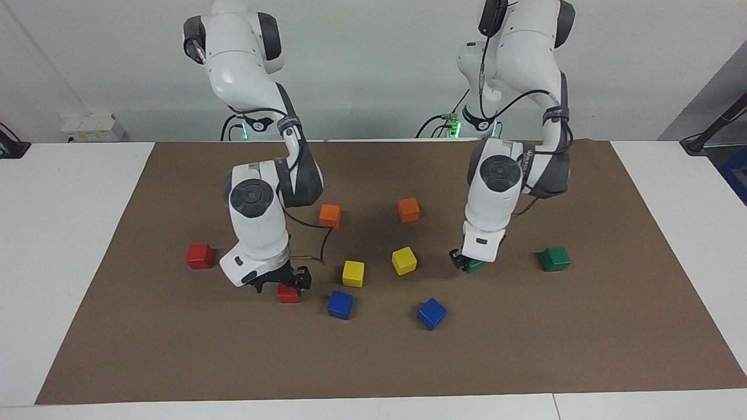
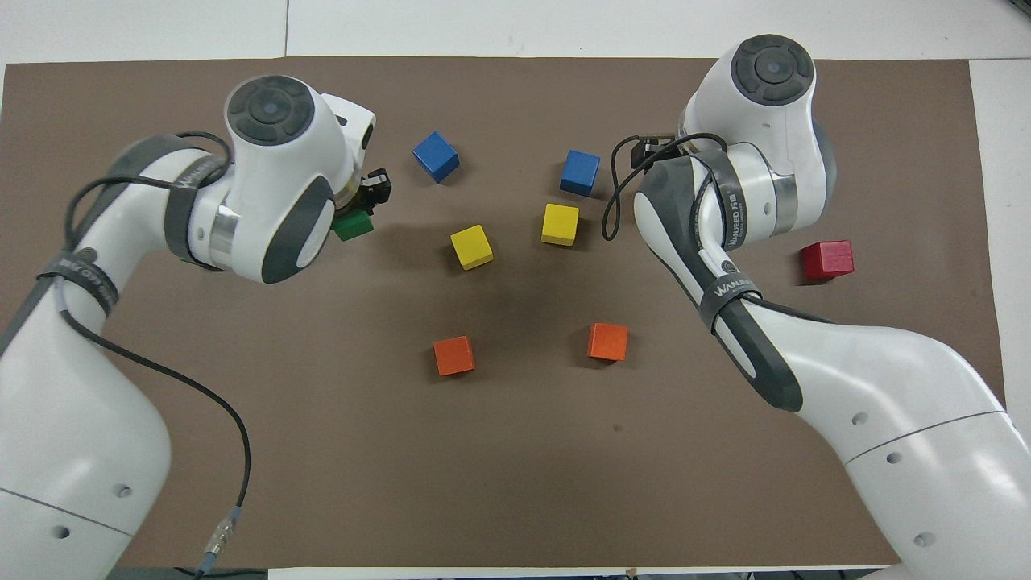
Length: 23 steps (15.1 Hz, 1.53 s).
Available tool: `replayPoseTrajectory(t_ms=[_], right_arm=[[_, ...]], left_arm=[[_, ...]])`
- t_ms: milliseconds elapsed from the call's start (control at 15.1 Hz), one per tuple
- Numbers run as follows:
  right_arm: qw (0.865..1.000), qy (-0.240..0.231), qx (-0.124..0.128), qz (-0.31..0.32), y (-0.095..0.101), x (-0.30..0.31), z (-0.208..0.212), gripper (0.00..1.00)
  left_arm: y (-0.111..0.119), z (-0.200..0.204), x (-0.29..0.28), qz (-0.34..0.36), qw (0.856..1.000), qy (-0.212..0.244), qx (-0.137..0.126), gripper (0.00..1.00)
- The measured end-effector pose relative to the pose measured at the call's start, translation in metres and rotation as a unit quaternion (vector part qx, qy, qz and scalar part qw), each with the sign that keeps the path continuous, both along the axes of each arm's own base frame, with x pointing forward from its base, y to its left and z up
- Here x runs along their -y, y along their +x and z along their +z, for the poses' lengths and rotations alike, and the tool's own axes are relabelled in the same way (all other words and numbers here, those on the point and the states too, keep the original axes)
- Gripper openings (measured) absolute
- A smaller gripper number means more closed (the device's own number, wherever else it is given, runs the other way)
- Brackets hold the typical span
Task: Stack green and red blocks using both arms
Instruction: 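Set the green block beside green with the left gripper while the right gripper sets red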
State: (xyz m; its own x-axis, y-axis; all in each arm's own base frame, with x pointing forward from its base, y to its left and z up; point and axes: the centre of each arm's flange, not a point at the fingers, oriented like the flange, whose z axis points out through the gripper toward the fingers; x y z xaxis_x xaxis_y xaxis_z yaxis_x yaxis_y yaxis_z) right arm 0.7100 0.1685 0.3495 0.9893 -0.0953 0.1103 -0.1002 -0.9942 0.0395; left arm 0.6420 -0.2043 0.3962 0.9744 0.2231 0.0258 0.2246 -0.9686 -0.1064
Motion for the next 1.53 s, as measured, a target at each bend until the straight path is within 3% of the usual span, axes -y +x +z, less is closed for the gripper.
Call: replayPoseTrajectory(t_ms=[199,398,531,796,863,1128,1327,1526], right_arm=[[1.000,0.003,0.007,0.002,0.000,-0.003,-0.019,1.00],[1.000,0.004,0.004,0.005,-0.006,-0.007,-0.039,1.00],[1.000,0.003,0.001,0.006,-0.009,-0.008,-0.047,1.00],[1.000,0.004,0.001,0.006,-0.013,-0.006,-0.058,0.60],[1.000,0.004,0.001,0.005,-0.014,-0.006,-0.058,0.55],[1.000,0.002,-0.016,-0.004,-0.013,0.002,-0.037,0.55],[0.999,0.001,-0.033,-0.001,-0.018,0.022,0.015,0.55],[0.999,0.004,-0.051,0.019,-0.037,0.087,0.072,0.55]], left_arm=[[0.013,0.038,-0.127,-0.086,0.996,0.003,-0.020,0.55],[0.013,0.026,-0.204,-0.132,0.991,-0.010,-0.020,0.55],[0.011,0.005,-0.214,-0.164,0.986,-0.011,-0.011,0.55],[0.006,-0.017,-0.212,-0.185,0.982,-0.014,-0.014,0.55],[0.004,-0.022,-0.212,-0.192,0.981,-0.014,-0.018,0.55],[-0.004,-0.040,-0.223,-0.187,0.982,-0.026,-0.022,0.55],[-0.005,-0.041,-0.229,-0.169,0.984,-0.048,-0.018,0.55],[-0.005,-0.041,-0.227,-0.167,0.984,-0.052,-0.016,0.55]])
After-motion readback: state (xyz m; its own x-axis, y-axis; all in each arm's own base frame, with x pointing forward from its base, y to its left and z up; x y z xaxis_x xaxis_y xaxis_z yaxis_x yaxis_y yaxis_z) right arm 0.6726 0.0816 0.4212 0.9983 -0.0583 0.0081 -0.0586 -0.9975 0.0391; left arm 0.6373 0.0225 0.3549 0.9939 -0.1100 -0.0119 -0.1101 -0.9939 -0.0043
